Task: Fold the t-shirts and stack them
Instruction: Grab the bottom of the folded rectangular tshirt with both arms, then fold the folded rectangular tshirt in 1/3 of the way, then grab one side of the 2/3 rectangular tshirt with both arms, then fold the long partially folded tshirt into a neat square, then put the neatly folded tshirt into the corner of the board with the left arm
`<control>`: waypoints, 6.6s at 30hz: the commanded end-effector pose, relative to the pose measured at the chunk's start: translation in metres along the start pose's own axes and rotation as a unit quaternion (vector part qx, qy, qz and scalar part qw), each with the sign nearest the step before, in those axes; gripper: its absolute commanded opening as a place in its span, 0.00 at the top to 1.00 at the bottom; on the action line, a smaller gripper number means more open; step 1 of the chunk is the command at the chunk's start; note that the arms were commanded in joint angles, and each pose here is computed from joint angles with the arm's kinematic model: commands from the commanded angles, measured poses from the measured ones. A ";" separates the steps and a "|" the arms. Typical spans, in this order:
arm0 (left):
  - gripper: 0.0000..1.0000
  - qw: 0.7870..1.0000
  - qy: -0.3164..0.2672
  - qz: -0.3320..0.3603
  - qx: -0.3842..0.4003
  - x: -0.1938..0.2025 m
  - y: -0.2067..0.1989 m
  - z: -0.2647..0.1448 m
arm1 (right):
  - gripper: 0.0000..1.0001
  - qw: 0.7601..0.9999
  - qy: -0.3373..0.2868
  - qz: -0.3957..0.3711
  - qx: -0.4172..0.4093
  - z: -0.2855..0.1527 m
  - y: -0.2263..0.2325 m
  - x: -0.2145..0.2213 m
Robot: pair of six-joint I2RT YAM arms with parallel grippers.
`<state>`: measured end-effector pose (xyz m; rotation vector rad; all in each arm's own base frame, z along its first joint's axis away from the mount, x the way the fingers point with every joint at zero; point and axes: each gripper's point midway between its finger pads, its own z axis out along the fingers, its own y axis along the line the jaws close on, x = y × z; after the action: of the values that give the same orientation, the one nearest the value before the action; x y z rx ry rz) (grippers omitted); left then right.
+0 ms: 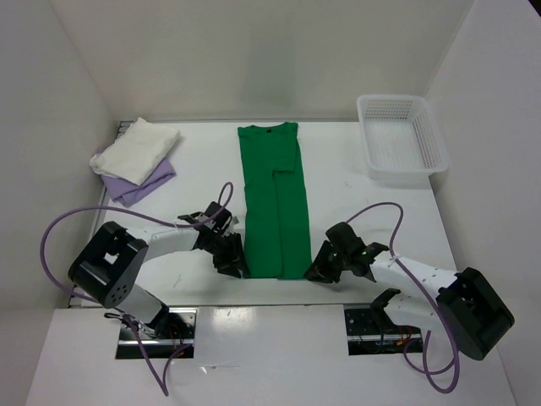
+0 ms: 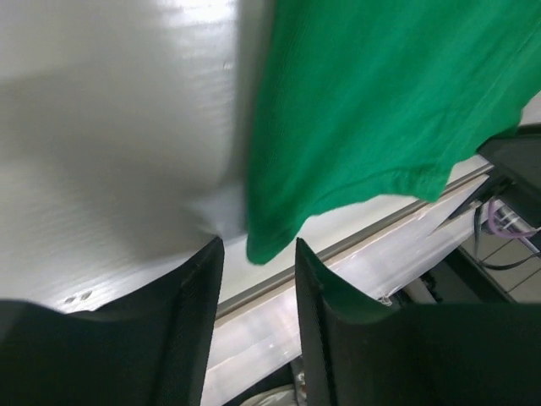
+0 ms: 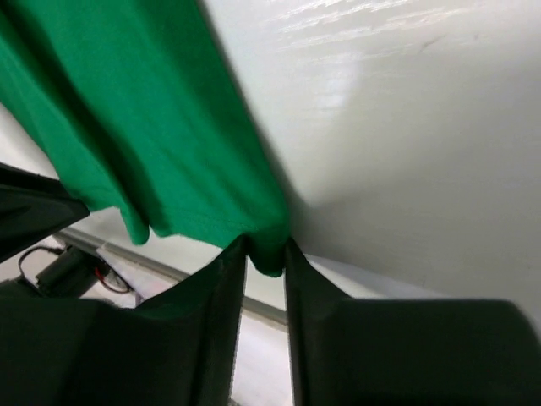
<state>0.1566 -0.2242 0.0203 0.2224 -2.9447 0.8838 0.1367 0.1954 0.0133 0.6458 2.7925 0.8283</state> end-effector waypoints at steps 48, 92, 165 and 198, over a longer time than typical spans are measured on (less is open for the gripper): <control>0.90 0.979 -0.202 -0.006 0.024 -0.294 -0.046 -0.072 | 1.00 0.981 -0.118 -0.151 0.005 0.031 0.149 -0.277; 0.41 0.987 -0.149 -0.020 0.064 -0.127 -0.034 -0.032 | 0.54 0.987 -0.089 -0.132 -0.019 0.009 0.113 -0.152; 0.47 0.939 -0.329 -0.067 0.081 -0.321 -0.024 -0.171 | 0.48 0.974 -0.132 -0.159 -0.091 0.020 0.228 -0.293; 0.28 0.972 -0.210 -0.044 0.095 -0.156 -0.038 -0.093 | 1.00 0.964 0.055 -0.208 -0.156 0.160 0.258 -0.230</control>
<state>0.3090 -0.2009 0.0801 0.5359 -3.1382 1.2084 0.4759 0.3688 0.0316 -0.0193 2.6371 1.2242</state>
